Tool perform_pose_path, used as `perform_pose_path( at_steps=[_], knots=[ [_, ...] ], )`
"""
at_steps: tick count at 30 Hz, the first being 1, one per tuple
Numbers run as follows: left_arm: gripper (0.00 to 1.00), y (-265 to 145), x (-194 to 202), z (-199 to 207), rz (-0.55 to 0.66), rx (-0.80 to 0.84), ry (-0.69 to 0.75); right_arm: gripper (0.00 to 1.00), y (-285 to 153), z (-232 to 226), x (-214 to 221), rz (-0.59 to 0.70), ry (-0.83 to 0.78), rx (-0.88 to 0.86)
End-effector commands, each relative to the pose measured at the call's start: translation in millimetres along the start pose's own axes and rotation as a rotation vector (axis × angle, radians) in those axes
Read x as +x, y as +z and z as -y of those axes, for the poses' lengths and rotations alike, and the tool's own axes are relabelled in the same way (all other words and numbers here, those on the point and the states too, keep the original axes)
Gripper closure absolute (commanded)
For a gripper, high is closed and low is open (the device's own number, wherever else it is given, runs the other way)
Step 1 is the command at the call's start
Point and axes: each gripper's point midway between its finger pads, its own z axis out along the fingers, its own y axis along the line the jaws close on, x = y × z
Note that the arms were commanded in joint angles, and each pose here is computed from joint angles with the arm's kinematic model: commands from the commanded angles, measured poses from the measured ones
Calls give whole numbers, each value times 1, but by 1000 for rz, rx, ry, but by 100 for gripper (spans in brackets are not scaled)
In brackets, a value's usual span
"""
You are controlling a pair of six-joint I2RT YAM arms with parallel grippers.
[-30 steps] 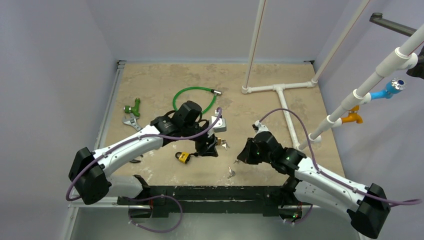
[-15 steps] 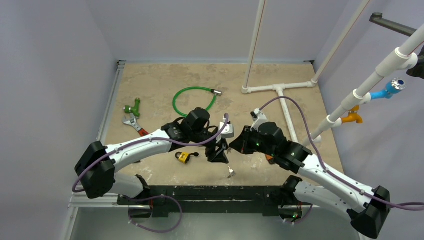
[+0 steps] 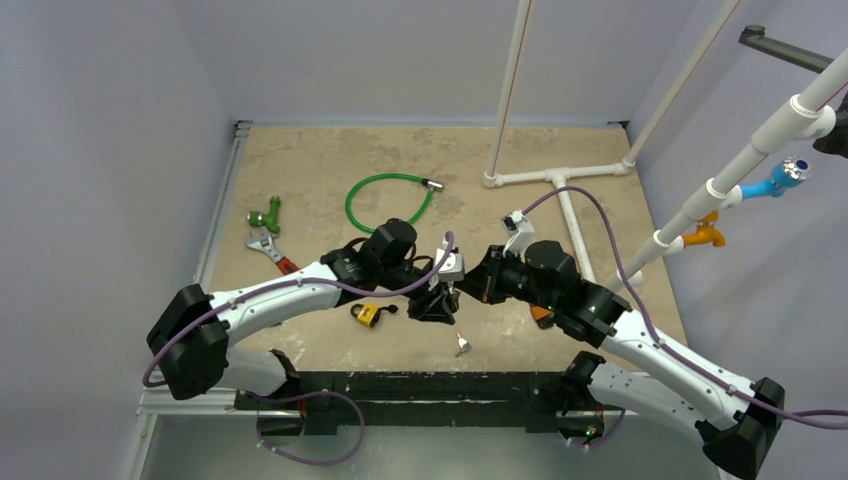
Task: Unlock with the key
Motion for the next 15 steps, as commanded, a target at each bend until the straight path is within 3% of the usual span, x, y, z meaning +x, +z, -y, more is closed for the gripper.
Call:
perform_pose_path(
  at_steps=[1, 8, 13, 15],
  knots=[
    [72, -12, -20, 13, 59, 45, 78, 100, -9, -25, -24, 71, -31, -75],
    [82, -18, -23, 10, 63, 22, 78, 100, -7, -21, -21, 66, -21, -69],
    [81, -16, -23, 3, 67, -6, 80, 100, -8, -25, -22, 67, -13, -84],
    [77, -15, -21, 1, 61, -19, 82, 100, -9, -26, -22, 66, -11, -90]
  ],
)
